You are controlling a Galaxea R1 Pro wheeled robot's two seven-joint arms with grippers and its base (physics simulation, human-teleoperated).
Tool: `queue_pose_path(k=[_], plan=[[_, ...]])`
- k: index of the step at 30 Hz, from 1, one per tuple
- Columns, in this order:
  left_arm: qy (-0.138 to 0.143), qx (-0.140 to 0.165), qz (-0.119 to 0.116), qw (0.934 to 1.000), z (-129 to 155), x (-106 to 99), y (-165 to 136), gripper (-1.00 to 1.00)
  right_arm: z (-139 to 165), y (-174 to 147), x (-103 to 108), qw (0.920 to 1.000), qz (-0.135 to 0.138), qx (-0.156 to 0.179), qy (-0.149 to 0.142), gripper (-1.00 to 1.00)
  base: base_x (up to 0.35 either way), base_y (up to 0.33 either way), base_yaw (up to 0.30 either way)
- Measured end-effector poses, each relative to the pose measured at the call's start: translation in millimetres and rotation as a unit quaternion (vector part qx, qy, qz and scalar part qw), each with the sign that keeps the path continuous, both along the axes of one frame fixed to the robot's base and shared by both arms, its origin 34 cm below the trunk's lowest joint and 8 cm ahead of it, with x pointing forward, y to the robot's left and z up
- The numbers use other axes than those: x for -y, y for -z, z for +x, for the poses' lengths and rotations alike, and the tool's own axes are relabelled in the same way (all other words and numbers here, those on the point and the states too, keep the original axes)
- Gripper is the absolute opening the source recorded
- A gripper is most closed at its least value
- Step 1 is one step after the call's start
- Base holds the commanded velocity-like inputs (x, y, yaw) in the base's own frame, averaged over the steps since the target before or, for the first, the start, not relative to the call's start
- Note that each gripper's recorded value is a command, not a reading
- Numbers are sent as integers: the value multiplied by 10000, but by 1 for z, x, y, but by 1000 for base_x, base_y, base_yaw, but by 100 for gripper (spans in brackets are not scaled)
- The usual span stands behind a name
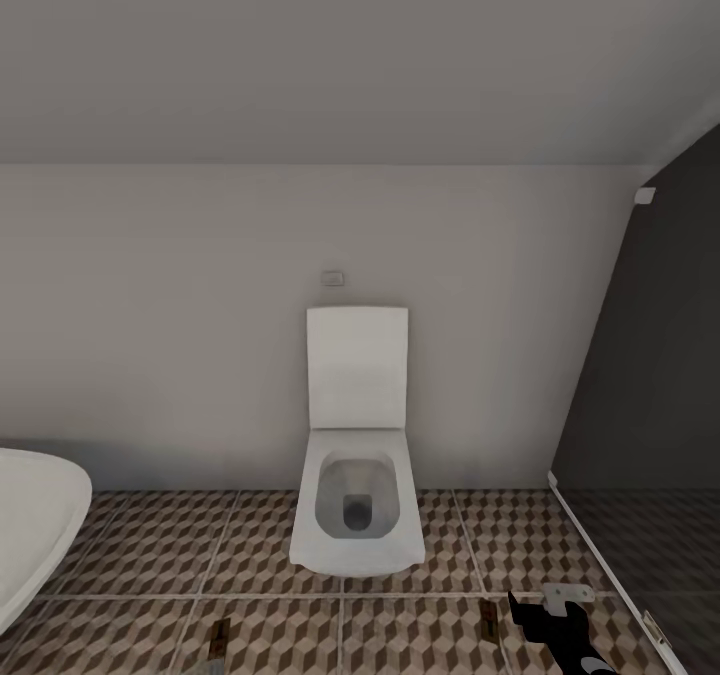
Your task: Take the four mousetraps from the cabinet in the bathroom and place them on the bathroom floor. Make sure all four end up on the same floor surface, and ensure that at least two of them are either under or directly next to the same bathroom sink.
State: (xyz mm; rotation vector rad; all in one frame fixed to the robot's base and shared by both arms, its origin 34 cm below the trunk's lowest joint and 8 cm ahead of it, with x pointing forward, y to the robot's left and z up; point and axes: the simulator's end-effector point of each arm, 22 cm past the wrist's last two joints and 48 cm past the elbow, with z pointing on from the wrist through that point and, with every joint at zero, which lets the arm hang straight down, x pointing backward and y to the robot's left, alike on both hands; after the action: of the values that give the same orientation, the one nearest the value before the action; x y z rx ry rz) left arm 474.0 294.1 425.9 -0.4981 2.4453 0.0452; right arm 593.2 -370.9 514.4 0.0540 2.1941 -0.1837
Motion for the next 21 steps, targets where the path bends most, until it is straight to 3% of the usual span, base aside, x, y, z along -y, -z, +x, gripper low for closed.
queue_pose_path(k=[7, 21], plan=[[158, -87, -415, 9990, -12, 69, 6, 100, 0, 0, 0, 10000, 0, 2, -1, 100, 0, 0, 0], [151, -144, -434, 9988, -20, 72, 10, 100, 0, 0, 0, 10000, 0, 1, -1, 100, 0, 0, 0]])
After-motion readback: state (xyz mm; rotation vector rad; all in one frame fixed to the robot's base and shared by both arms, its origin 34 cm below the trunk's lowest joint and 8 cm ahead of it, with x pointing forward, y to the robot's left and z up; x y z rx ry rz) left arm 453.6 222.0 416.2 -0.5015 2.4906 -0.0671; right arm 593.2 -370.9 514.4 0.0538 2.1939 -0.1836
